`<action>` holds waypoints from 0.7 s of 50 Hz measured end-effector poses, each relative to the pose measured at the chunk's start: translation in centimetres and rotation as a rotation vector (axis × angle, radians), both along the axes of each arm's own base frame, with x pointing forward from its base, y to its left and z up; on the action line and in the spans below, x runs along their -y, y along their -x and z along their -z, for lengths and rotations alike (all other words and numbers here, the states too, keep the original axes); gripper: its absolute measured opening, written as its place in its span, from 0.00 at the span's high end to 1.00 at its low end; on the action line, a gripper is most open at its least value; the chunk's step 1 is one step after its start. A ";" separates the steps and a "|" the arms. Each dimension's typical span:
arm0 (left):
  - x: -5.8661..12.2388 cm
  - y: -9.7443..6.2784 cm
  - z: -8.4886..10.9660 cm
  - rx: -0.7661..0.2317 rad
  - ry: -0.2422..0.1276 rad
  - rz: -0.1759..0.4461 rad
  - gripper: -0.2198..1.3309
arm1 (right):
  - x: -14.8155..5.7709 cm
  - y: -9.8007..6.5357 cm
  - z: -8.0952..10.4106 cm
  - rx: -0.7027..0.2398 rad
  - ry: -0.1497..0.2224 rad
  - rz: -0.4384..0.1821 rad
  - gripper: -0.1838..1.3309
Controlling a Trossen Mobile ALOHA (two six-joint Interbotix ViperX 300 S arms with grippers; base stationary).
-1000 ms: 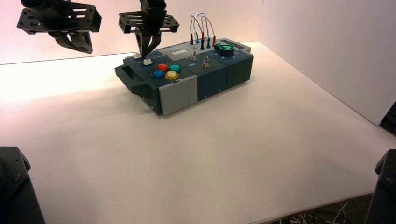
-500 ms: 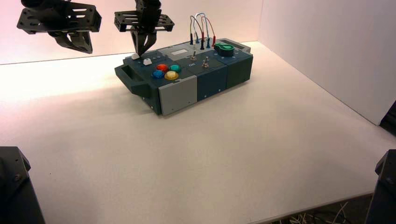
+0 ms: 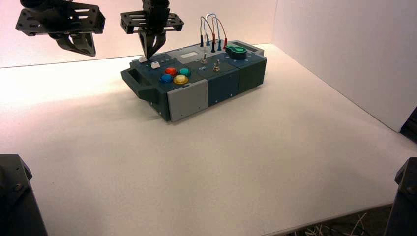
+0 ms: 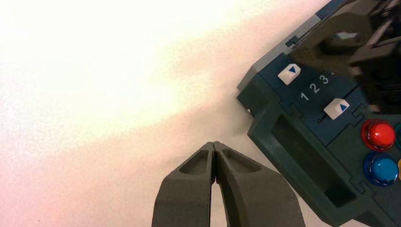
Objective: Move the top slider to position 1.
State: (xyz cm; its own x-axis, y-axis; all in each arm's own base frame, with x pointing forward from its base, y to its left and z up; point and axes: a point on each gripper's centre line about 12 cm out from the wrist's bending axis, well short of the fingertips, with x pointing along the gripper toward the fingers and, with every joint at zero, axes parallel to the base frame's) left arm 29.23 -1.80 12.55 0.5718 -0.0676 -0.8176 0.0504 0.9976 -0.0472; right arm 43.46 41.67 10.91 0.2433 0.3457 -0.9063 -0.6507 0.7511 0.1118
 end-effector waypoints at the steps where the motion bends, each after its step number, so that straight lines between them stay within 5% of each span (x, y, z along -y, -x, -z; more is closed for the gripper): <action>1: 0.0 0.0 0.0 0.000 -0.001 0.001 0.97 | 0.0 0.1 -0.2 0.002 -0.002 -0.001 0.97; 15: 0.0 0.0 0.0 0.000 -0.001 0.001 0.97 | 1.9 1.1 -2.4 0.041 -0.034 0.019 0.97; 35: 0.0 0.0 0.0 0.002 0.000 -0.001 0.97 | 6.0 3.3 -5.4 0.155 -0.130 0.074 0.97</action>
State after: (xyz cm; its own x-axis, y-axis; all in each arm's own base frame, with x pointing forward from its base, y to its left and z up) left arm 29.23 -1.76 12.60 0.5731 -0.0670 -0.8167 0.0491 0.9977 -0.0474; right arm 40.13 35.70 16.33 0.4050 0.4331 -0.8053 -0.6115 0.7830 0.1136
